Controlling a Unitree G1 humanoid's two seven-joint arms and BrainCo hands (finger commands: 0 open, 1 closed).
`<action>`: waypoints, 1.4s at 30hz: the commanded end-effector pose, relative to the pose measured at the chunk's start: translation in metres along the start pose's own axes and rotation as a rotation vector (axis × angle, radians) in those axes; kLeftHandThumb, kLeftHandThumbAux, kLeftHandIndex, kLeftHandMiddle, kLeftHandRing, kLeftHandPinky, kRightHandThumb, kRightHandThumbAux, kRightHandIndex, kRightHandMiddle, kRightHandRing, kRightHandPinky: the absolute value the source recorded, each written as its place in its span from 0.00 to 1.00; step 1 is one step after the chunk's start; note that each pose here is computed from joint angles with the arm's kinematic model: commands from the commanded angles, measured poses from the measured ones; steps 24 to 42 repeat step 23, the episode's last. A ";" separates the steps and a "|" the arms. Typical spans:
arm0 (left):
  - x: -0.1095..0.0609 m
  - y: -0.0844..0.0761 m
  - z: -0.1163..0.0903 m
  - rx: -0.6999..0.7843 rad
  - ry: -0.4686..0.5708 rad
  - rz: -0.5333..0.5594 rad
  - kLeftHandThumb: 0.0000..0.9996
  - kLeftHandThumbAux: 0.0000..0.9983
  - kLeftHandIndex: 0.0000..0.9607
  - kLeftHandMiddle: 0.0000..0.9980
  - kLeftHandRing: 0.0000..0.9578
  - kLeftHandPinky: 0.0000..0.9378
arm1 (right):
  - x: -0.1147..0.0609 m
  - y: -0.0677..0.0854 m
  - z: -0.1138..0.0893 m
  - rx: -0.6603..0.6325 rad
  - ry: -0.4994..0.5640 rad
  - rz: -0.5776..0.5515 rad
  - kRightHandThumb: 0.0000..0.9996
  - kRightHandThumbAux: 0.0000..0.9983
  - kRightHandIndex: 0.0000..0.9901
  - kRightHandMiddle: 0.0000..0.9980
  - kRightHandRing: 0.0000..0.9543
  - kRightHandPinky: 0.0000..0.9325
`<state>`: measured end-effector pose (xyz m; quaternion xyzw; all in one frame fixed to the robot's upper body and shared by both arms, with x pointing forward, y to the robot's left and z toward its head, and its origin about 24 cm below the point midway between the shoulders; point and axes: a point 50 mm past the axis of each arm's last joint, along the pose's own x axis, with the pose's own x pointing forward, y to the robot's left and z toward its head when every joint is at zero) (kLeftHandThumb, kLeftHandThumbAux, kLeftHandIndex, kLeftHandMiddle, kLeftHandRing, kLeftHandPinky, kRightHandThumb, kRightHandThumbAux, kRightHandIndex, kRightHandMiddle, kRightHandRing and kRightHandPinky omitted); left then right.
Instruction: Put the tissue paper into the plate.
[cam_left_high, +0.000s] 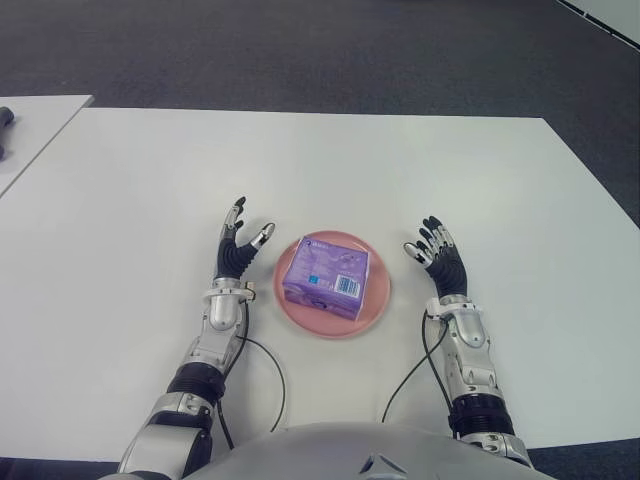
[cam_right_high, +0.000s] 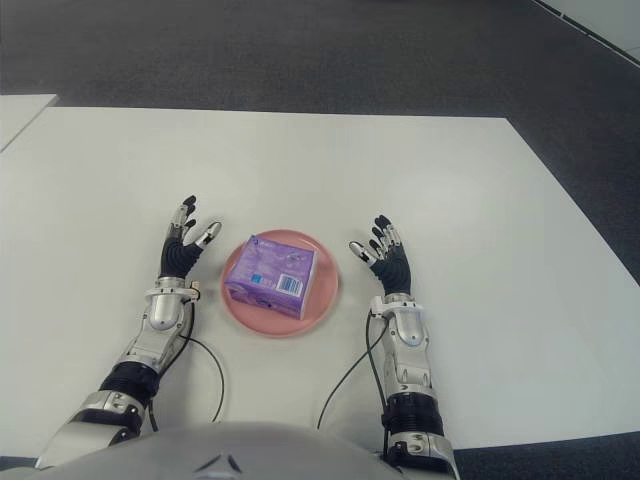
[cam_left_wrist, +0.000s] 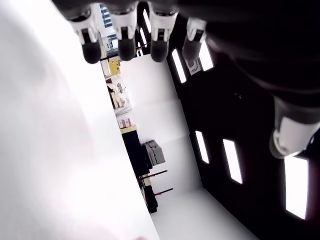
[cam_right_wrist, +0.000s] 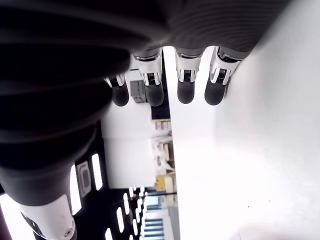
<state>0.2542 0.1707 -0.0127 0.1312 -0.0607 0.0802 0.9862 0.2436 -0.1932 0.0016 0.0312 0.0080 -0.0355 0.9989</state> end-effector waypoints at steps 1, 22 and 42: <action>-0.009 0.003 -0.010 0.013 0.048 -0.003 0.00 0.45 0.00 0.00 0.00 0.00 | 0.000 0.005 -0.007 0.019 0.004 -0.021 0.10 0.74 0.00 0.00 0.00 0.02; -0.007 0.000 -0.007 -0.004 0.054 0.010 0.00 0.45 0.00 0.00 0.00 0.00 | 0.046 0.029 -0.006 -0.105 -0.054 -0.073 0.13 0.60 0.07 0.07 0.02 0.04; -0.007 0.000 -0.007 -0.007 0.055 0.010 0.00 0.44 0.00 0.00 0.00 0.00 | 0.050 0.027 -0.009 -0.108 -0.032 -0.074 0.11 0.61 0.07 0.07 0.01 0.04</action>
